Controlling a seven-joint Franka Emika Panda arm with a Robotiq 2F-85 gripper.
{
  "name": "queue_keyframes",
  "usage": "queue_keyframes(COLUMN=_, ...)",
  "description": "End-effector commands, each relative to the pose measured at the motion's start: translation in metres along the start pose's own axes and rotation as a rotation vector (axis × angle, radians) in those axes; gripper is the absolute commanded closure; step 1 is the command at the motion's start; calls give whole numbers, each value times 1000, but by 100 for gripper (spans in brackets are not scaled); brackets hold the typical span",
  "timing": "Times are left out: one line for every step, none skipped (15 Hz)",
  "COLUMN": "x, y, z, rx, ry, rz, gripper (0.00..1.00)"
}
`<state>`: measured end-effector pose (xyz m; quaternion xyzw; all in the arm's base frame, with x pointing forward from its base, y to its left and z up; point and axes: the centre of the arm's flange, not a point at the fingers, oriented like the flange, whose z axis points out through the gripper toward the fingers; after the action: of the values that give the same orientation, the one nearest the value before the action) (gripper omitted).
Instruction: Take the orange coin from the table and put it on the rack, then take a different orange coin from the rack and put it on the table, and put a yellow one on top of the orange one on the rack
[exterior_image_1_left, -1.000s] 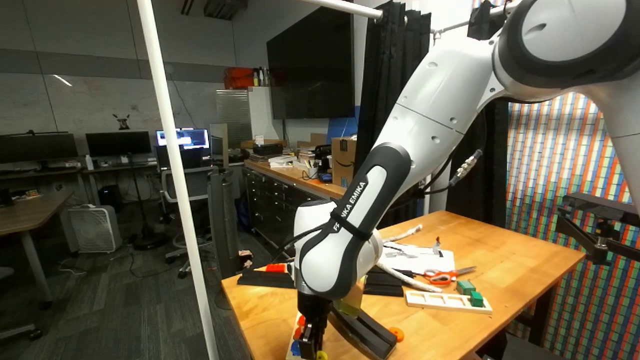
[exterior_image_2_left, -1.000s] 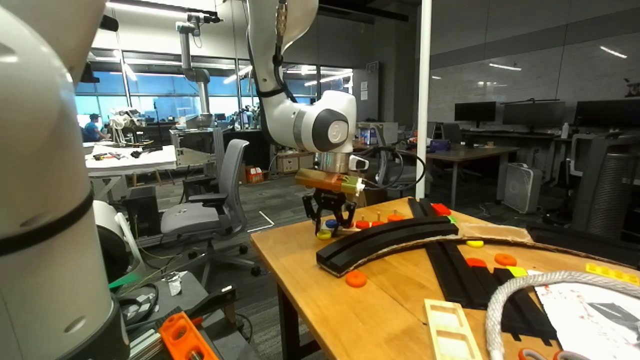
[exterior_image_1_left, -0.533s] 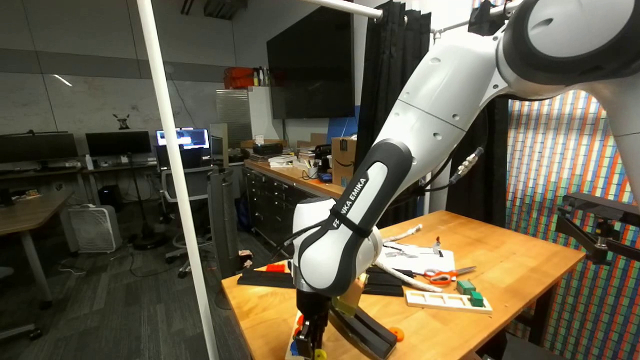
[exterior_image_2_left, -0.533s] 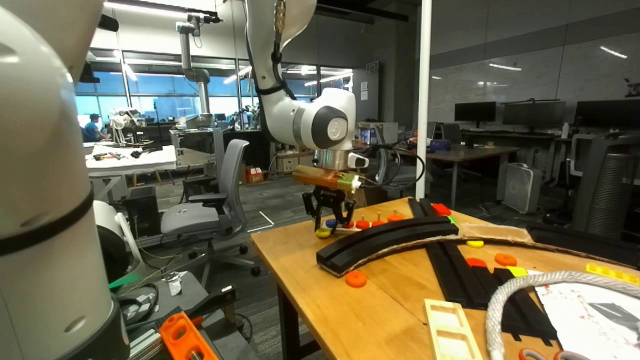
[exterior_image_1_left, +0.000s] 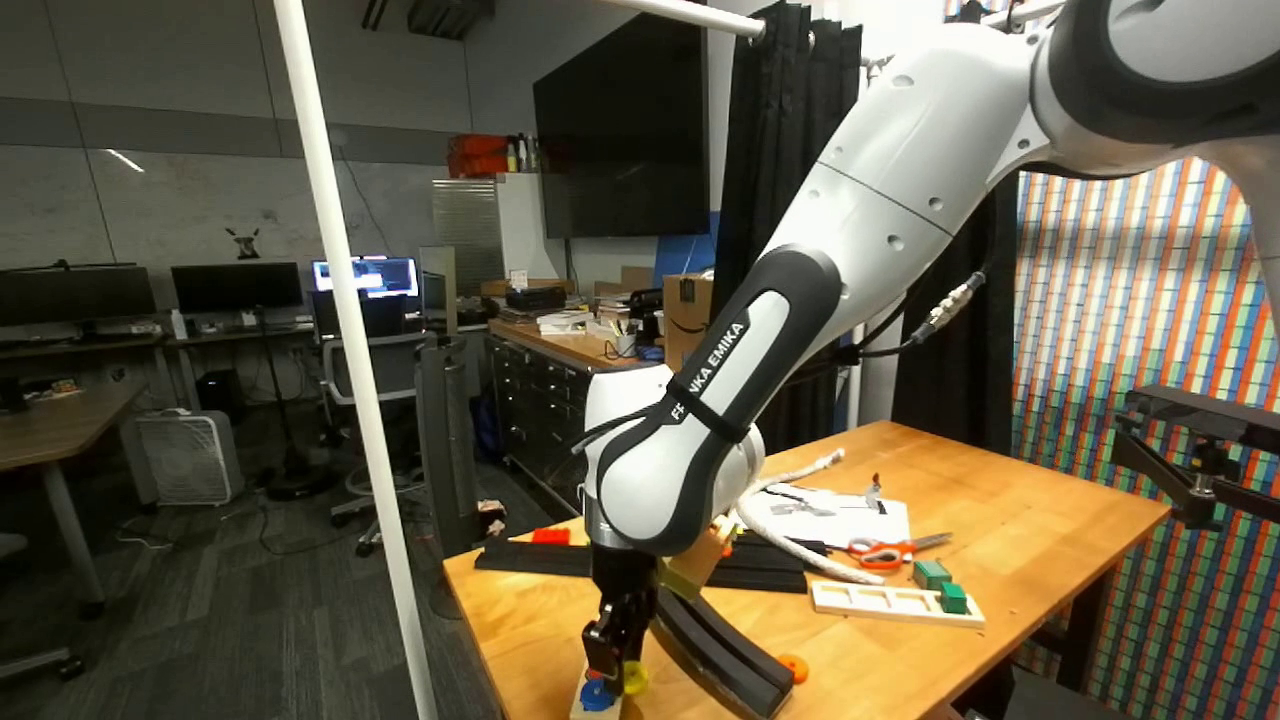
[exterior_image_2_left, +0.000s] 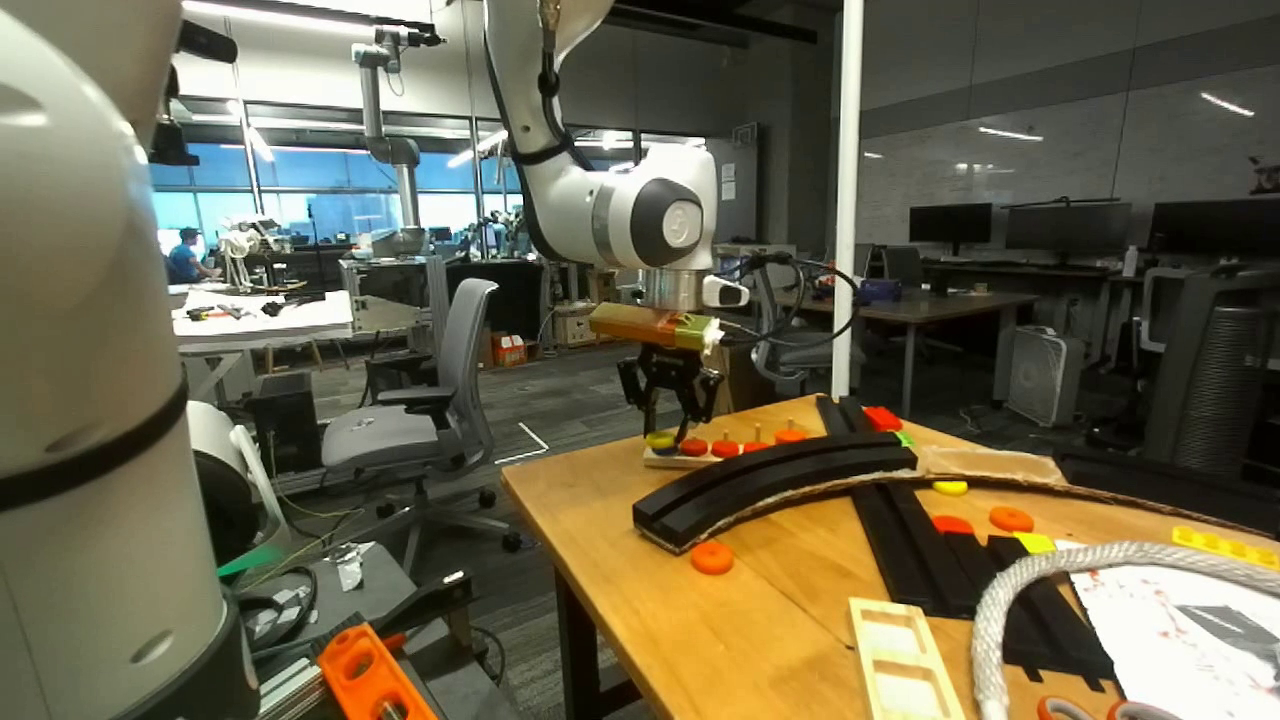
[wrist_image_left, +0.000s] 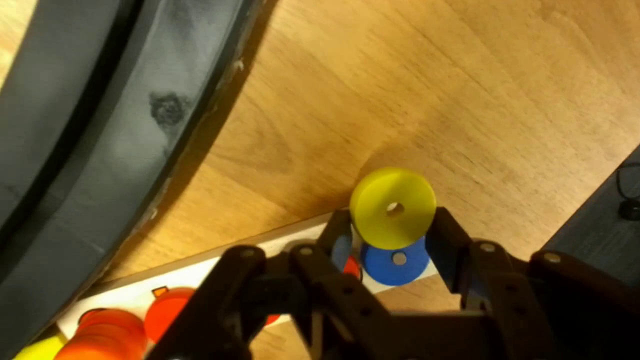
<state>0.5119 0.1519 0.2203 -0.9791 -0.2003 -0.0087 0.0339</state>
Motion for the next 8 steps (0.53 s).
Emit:
queue_keyframes(x=18, y=8, z=-17, rx=-41, ry=9, rz=35, gripper=78)
queue_keyframes(x=22, y=13, z=-19, rx=-44, ry=16, rz=46, gripper=78)
queue_keyframes(x=25, y=16, z=-21, rx=-47, ry=21, rz=51, gripper=78)
queue_keyframes(x=29, y=20, z=-22, rx=-55, ry=28, rz=58, gripper=78)
queue_keyframes(x=33, y=24, z=-24, rx=-60, ry=32, rz=62, gripper=78)
queue_keyframes(x=37, y=28, z=-24, rx=-63, ry=32, rz=67, gripper=78)
queue_keyframes(x=40, y=31, z=-25, rx=-64, ry=32, rz=74, gripper=78)
queue_keyframes(x=43, y=34, z=-25, rx=-64, ry=31, rz=77, gripper=78)
